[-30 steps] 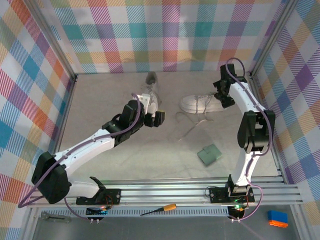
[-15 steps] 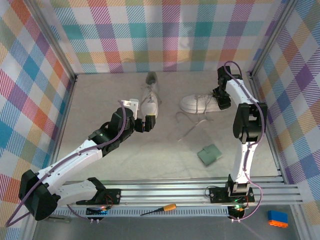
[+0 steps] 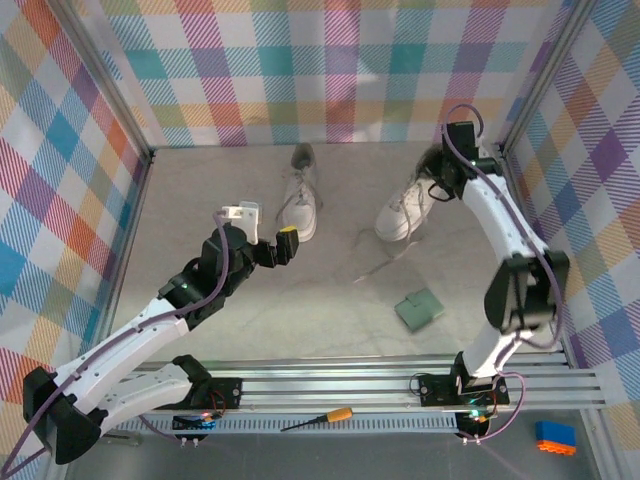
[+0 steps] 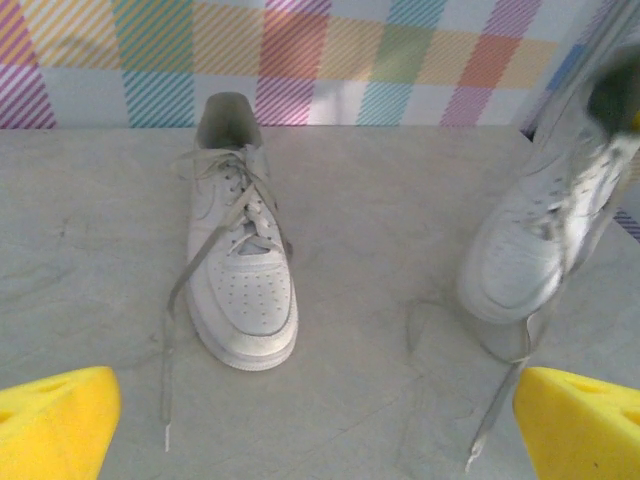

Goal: Tie the shoes

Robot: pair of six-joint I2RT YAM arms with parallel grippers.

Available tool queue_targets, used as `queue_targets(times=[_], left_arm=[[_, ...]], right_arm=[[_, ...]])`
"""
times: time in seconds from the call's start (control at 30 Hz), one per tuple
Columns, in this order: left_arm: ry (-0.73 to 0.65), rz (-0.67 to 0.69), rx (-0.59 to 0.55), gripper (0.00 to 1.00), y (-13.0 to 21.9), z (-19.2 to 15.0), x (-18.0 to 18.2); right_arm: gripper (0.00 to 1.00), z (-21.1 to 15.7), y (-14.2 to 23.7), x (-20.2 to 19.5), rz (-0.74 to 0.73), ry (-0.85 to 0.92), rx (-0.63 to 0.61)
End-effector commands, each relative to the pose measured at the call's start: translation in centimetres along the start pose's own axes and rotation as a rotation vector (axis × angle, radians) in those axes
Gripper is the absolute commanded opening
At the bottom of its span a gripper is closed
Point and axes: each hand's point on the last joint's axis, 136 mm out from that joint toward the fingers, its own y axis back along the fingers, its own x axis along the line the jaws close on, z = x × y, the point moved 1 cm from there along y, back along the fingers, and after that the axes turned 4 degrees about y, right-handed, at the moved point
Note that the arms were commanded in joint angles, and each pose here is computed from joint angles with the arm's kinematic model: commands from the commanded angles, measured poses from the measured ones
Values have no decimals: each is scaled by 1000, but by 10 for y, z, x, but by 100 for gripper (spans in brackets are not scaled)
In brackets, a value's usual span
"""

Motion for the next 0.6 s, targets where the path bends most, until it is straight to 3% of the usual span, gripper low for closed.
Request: queue_targets(times=[0.0, 0.1, 0.2, 0.57], left_arm=[[-19, -93, -53, 100, 2, 7, -15], [-31, -116, -52, 100, 1, 4, -19], [-46, -149, -60, 100, -3, 1, -24], [-47, -226, -65, 100, -17, 4, -43]], right_arm=[[0, 37, 76, 65, 380, 156, -222], [0, 37, 127, 78, 563, 240, -307], [0, 39, 172, 73, 622, 314, -385], [0, 82, 308, 7, 401, 408, -722]])
